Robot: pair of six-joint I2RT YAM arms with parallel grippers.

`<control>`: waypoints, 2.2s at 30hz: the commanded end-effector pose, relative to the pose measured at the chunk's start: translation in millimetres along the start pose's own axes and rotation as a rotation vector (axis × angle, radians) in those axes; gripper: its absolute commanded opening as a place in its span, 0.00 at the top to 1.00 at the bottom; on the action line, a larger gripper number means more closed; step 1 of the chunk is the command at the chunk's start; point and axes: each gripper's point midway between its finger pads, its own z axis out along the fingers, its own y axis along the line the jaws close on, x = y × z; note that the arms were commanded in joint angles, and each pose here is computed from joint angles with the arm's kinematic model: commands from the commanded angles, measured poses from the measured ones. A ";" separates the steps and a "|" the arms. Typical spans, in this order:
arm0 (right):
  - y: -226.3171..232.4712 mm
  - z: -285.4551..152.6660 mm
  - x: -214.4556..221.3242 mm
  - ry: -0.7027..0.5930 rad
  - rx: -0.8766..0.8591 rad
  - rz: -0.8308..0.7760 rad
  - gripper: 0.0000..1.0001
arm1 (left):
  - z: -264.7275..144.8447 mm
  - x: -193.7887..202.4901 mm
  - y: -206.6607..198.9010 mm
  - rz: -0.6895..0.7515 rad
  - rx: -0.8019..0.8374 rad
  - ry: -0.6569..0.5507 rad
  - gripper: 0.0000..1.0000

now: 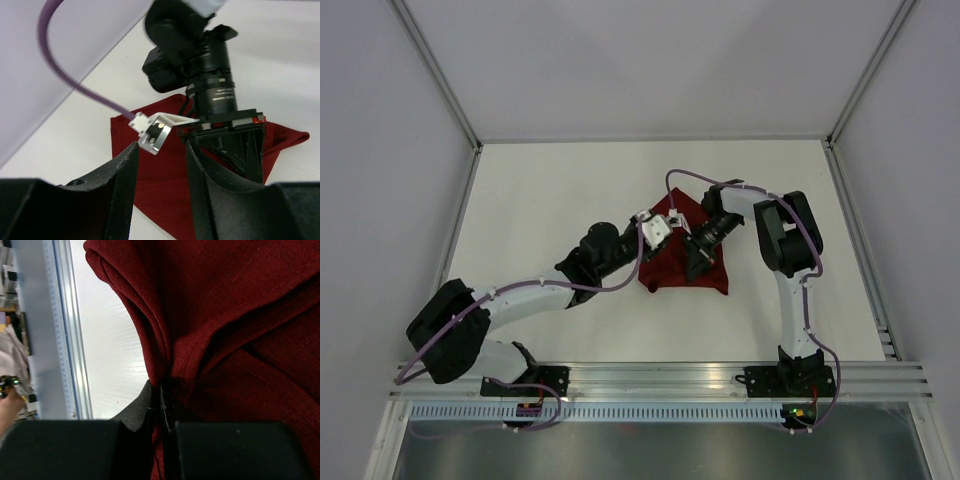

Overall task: Fold the napkin, place the utensils inside, and roll it up
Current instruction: Roll the napkin at the center of the board.

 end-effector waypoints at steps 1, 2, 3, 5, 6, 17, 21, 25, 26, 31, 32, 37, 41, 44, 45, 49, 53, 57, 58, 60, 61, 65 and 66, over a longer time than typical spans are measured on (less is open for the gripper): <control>-20.4 10.3 30.3 0.110 -0.001 0.024 1.00 | 2.2 -1.4 -12.0 0.268 -0.007 0.014 0.52; -21.7 10.1 30.2 0.113 0.004 0.031 0.99 | 3.8 2.8 -22.3 0.313 0.002 0.036 0.51; -23.6 11.3 32.1 0.116 0.000 0.045 1.00 | 4.5 9.4 -30.7 0.341 0.023 0.058 0.51; -25.2 11.5 31.6 0.118 0.001 0.057 0.99 | 7.7 27.4 -54.1 0.425 0.074 0.106 0.52; -27.4 12.2 32.5 0.119 0.001 0.063 1.00 | 8.5 33.9 -60.9 0.454 0.088 0.124 0.52; -36.8 10.4 35.9 0.115 -0.001 0.123 1.00 | 4.9 103.3 -124.4 0.590 0.276 0.263 0.50; -38.7 10.5 36.7 0.114 -0.001 0.130 0.99 | 2.7 119.6 -133.2 0.618 0.320 0.301 0.50; -41.0 10.5 36.9 0.112 0.000 0.139 1.00 | 2.2 127.6 -139.7 0.616 0.345 0.311 0.50; -41.2 9.9 36.8 0.112 -0.001 0.141 0.99 | 1.8 129.1 -141.2 0.612 0.350 0.316 0.50; -43.2 10.8 38.5 0.113 -0.008 0.151 0.99 | 3.7 136.4 -148.3 0.617 0.371 0.333 0.50; -43.2 11.1 38.6 0.112 -0.009 0.152 1.00 | 4.7 137.3 -149.2 0.621 0.376 0.334 0.50; -44.6 10.9 41.2 0.111 -0.014 0.162 1.00 | 11.4 142.1 -152.6 0.641 0.391 0.340 0.51; -45.0 11.0 42.2 0.110 -0.021 0.167 1.00 | 14.1 149.8 -153.0 0.645 0.404 0.358 0.52; -44.7 10.4 42.5 0.112 -0.025 0.169 0.99 | 13.8 157.1 -154.0 0.639 0.423 0.383 0.53; -44.1 9.7 42.8 0.113 -0.028 0.172 0.99 | 13.2 159.6 -154.3 0.635 0.432 0.393 0.55; -43.8 9.0 43.3 0.112 -0.033 0.179 1.00 | 8.4 168.8 -158.9 0.607 0.482 0.434 0.64; -43.2 8.5 42.3 0.108 -0.040 0.180 1.00 | 6.7 172.3 -162.5 0.582 0.519 0.465 0.79; -41.6 7.6 39.7 0.101 -0.044 0.180 1.00 | 0.9 178.0 -167.3 0.546 0.565 0.500 0.97; -40.8 7.3 39.2 0.103 -0.043 0.178 1.00 | 1.5 175.9 -168.7 0.533 0.574 0.500 0.98; -39.9 6.4 38.2 0.098 -0.046 0.180 0.99 | 0.4 175.7 -170.1 0.513 0.588 0.507 0.98; -39.3 5.6 37.2 0.098 -0.044 0.181 0.99 | -0.3 175.8 -170.9 0.493 0.599 0.520 0.98; -37.0 -0.3 28.3 0.083 -0.020 0.178 0.84 | -4.9 179.3 -174.9 0.439 0.637 0.560 0.98; -39.8 -2.0 25.6 0.074 -0.001 0.169 0.79 | -5.5 179.0 -176.0 0.426 0.646 0.561 0.98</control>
